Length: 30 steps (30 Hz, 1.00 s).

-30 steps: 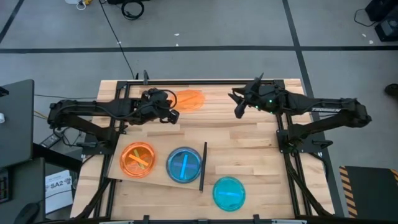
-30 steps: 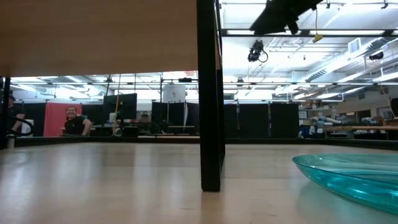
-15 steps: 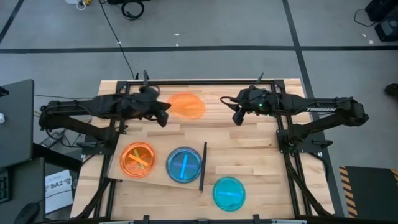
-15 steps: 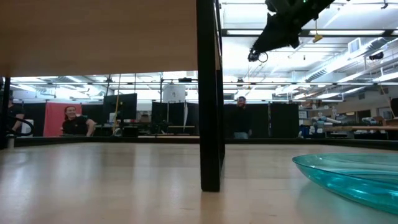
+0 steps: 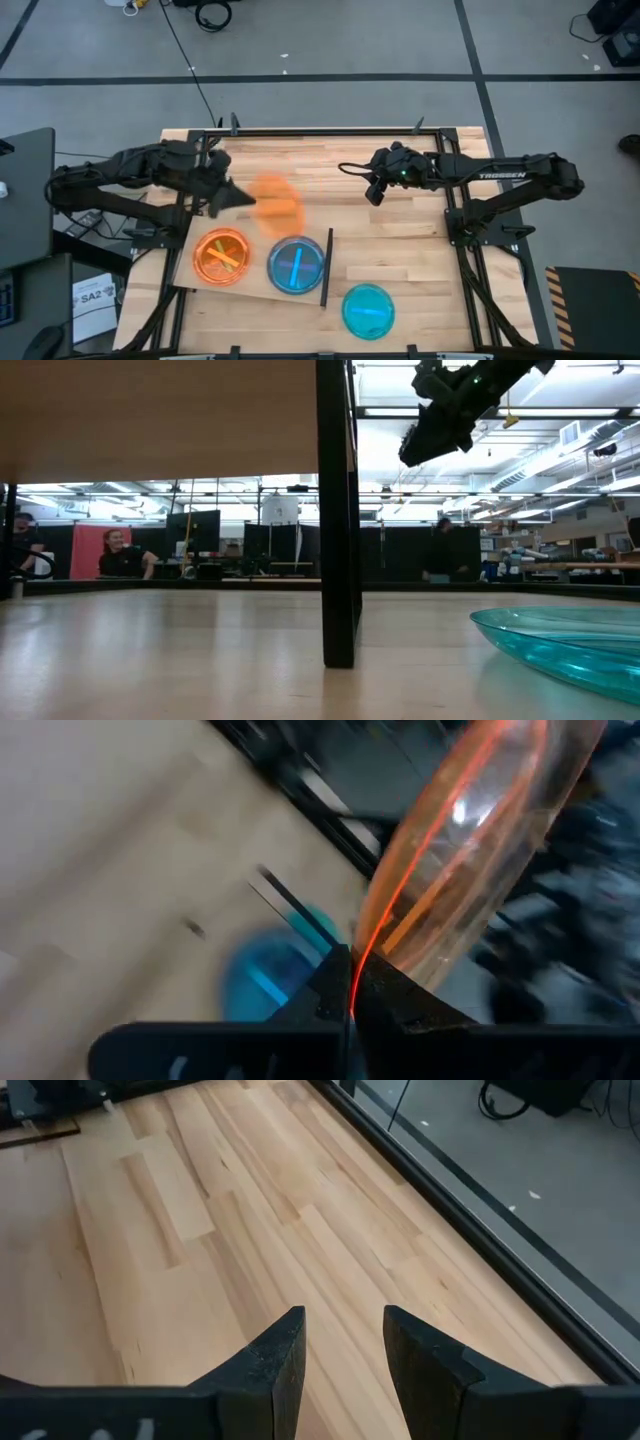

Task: Place and stack plates onto a shelf
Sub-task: Stack the orange plate on top of the other orange plate on the shelf

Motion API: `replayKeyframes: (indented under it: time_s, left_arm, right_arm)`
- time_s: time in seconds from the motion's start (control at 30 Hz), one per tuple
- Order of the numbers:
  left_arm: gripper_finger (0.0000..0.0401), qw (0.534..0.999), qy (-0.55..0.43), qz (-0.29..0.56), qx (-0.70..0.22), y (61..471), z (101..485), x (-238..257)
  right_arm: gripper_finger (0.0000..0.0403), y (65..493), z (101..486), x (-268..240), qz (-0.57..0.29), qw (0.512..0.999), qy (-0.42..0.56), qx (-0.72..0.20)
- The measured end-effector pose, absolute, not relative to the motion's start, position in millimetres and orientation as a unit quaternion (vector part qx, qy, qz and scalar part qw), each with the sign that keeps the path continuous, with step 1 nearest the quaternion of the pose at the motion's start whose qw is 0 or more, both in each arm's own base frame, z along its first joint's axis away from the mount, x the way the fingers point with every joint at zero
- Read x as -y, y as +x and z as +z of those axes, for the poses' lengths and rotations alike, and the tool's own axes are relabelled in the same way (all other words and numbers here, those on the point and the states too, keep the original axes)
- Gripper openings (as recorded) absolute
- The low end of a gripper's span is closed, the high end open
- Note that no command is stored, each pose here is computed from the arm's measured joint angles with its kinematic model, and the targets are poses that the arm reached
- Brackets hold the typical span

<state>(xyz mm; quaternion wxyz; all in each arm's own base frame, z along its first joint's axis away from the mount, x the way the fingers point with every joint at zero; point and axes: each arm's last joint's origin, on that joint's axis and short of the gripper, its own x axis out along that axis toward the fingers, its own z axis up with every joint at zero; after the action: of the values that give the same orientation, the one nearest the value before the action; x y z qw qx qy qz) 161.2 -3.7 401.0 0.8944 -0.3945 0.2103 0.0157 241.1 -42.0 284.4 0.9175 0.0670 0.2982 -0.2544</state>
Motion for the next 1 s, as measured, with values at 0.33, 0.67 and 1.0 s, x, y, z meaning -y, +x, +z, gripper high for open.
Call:
replayKeyframes:
  time_s: [0.33, 0.67, 1.0]
  left_arm:
    - [0.0011, 0.779, -0.483, -0.027, -0.398, 130, 379, 12]
    - [0.0011, 0.644, -0.489, 0.085, -0.582, 93, 353, 13]
    - [0.0011, 0.654, -0.475, 0.142, -0.572, 92, 351, 10]
  right_arm:
    - [0.0143, 244, 281, 42, -0.254, 0.915, 0.065, -0.305]
    - [0.0143, 245, 281, 43, -0.254, 0.916, 0.065, -0.302]
    - [0.0143, 245, 281, 43, -0.254, 0.916, 0.065, -0.302]
